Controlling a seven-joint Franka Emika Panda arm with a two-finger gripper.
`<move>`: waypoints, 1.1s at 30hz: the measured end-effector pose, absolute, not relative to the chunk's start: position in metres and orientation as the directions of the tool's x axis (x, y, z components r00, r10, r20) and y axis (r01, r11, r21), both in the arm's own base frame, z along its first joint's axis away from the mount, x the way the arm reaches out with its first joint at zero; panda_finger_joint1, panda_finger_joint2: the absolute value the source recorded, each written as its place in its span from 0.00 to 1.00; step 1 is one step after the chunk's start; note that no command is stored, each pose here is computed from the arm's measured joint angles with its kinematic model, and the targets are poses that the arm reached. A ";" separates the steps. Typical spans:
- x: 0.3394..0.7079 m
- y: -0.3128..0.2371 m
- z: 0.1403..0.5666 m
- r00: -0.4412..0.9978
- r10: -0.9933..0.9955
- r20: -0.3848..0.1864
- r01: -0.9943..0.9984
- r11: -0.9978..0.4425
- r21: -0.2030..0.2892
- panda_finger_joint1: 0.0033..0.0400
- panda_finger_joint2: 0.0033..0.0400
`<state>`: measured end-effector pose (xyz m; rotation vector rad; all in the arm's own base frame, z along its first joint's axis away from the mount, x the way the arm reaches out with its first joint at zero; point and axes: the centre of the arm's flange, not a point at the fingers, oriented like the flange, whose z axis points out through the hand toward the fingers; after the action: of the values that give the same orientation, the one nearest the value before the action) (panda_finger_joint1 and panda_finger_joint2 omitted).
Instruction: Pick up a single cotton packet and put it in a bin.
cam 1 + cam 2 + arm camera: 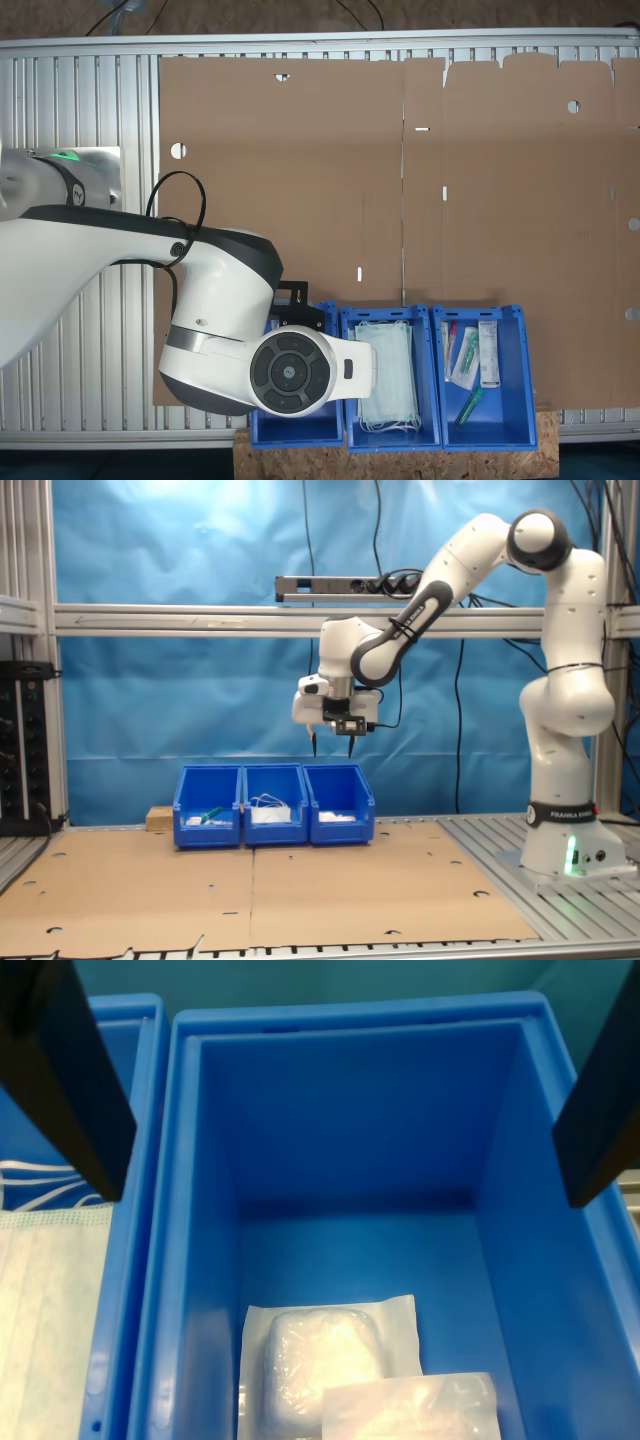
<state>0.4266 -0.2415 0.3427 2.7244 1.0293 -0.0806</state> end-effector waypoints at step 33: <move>0.427 -0.241 0.343 0.760 0.637 -0.129 0.649 -0.735 0.194 1.00 1.00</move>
<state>0.4266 -0.2415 0.3427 2.7303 1.0128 -0.0785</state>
